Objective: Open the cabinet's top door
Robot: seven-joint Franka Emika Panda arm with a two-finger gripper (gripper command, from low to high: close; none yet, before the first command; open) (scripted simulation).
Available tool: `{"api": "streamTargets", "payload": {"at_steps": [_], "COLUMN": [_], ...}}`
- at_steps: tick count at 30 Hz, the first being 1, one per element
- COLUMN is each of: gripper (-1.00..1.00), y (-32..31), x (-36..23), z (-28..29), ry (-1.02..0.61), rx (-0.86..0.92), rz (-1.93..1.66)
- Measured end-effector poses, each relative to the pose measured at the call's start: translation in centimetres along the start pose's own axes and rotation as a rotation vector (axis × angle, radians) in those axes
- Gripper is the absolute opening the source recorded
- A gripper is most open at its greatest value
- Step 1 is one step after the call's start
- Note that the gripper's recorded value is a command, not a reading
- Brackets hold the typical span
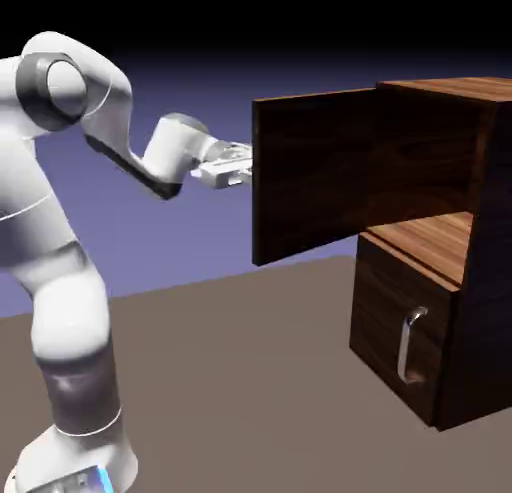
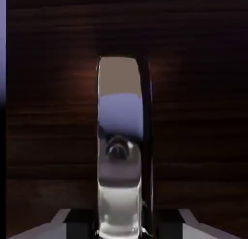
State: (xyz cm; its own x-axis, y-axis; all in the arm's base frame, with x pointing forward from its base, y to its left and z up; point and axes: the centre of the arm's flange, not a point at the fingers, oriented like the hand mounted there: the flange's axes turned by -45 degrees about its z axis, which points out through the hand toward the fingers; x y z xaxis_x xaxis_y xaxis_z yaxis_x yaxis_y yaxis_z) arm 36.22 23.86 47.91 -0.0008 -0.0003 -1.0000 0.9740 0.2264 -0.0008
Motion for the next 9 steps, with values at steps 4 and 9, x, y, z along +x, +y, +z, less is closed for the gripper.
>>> {"api": "streamTargets", "payload": {"at_steps": [4,9], "gripper": [-1.00,1.00], "y": [1.0,2.6], "x": [0.0,0.0], "z": [-1.8,-3.6], "ry": [0.000,0.000], "rx": [0.069,0.160], "rz": [0.000,0.001]}}
